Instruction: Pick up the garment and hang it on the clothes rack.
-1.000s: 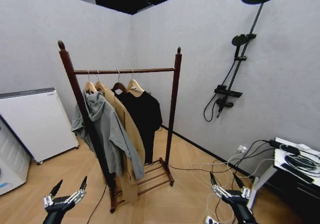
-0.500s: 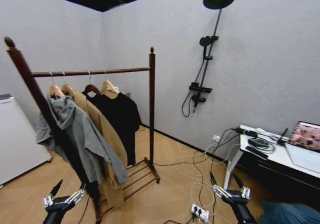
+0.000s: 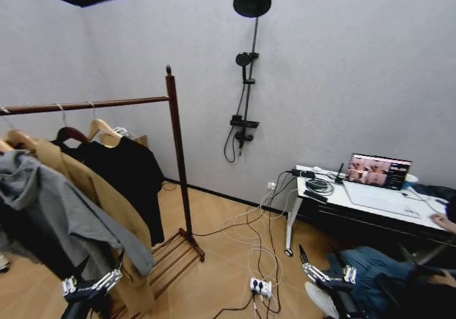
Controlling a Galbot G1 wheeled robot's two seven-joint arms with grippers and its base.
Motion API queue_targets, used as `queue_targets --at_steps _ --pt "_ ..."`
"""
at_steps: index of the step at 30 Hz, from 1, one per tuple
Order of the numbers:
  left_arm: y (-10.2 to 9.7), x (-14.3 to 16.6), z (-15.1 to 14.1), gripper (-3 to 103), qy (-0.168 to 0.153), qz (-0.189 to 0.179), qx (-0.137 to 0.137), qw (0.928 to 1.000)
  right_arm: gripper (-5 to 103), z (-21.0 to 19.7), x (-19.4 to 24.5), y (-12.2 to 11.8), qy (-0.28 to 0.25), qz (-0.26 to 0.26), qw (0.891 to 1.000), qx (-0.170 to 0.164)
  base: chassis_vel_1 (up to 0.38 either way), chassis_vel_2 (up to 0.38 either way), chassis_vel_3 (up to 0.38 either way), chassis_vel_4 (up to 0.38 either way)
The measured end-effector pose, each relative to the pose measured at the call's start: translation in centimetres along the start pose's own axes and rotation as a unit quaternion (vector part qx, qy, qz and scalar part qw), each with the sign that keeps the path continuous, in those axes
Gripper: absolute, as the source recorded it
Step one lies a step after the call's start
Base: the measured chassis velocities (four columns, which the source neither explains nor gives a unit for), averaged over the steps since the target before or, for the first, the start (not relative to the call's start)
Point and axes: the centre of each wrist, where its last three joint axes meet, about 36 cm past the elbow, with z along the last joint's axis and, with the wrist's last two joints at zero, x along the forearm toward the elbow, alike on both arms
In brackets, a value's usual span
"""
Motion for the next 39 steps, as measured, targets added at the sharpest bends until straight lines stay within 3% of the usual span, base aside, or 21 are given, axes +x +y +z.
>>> queue_targets --at_steps 39 --pt "0.0 0.0 0.0 100 0.0 0.0 0.0 1.0 100 0.0 0.0 0.0 0.0 0.0 1.0 0.0 -0.094 -0.098 -0.092 -0.098"
